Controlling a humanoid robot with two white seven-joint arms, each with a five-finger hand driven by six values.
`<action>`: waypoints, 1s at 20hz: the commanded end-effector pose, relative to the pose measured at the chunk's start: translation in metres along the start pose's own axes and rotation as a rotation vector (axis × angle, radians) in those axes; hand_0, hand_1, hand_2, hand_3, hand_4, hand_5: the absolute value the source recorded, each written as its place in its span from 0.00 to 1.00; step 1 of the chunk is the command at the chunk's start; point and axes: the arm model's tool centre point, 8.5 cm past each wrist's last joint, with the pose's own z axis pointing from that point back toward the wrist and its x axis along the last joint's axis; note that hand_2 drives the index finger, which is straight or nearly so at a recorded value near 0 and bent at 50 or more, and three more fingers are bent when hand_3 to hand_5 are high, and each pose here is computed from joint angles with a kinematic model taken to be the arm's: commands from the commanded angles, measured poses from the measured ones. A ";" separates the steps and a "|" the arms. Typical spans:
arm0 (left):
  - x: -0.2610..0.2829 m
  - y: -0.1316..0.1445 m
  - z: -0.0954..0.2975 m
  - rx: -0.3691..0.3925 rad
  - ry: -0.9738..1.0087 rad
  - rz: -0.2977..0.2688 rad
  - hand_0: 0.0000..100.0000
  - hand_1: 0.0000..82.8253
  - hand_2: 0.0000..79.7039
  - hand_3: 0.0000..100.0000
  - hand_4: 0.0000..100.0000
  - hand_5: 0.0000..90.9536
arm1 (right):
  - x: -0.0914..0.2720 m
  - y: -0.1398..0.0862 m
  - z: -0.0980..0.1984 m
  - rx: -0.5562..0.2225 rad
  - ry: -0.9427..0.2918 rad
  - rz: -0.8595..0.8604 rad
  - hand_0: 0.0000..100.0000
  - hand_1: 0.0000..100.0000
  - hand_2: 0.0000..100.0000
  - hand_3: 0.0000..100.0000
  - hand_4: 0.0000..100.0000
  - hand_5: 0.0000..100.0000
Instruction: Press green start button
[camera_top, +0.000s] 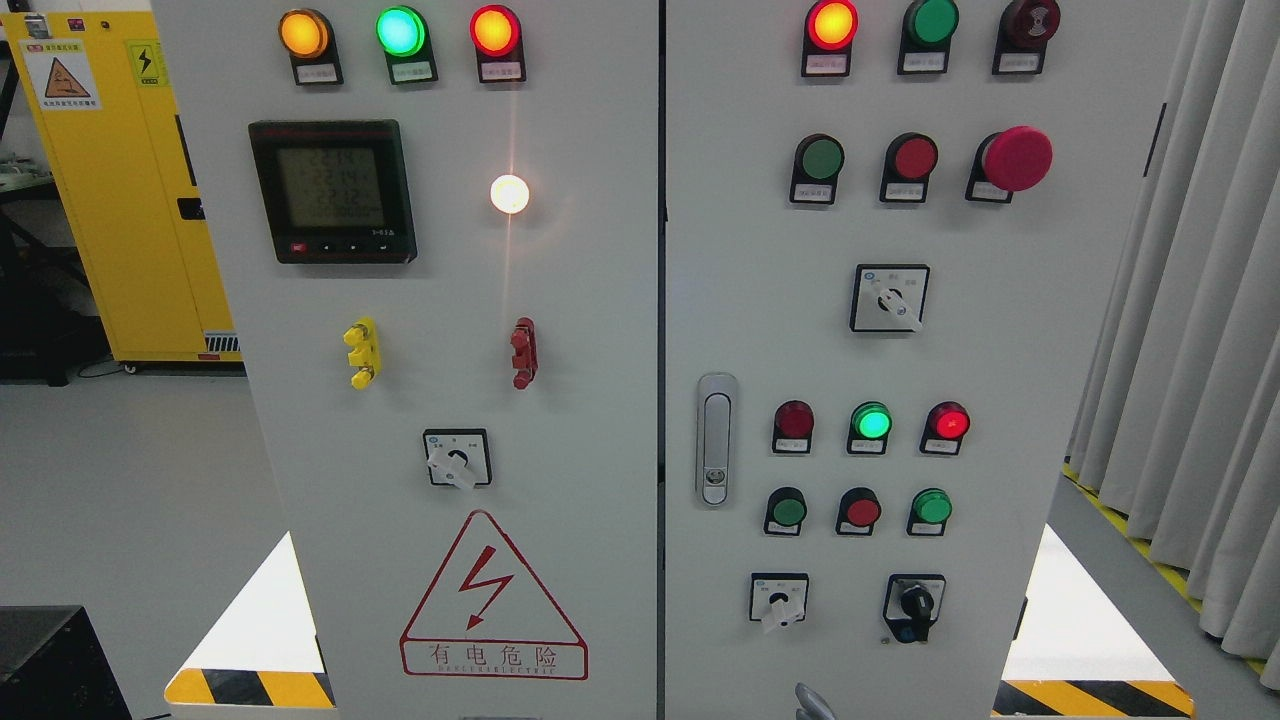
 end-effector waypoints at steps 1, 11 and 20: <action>0.000 0.000 0.000 -0.001 0.001 0.001 0.12 0.67 0.00 0.00 0.00 0.00 | 0.000 0.001 0.001 0.001 0.003 -0.002 0.55 0.67 0.00 0.09 0.18 0.08; 0.000 0.000 0.000 -0.001 0.001 -0.001 0.12 0.67 0.00 0.00 0.00 0.00 | -0.002 0.001 0.004 0.002 0.011 -0.002 0.55 0.67 0.00 0.10 0.18 0.09; 0.000 0.000 0.000 0.000 0.001 0.001 0.12 0.67 0.00 0.00 0.00 0.00 | -0.003 -0.021 0.003 0.015 -0.034 0.347 0.42 0.72 0.00 0.56 0.67 0.57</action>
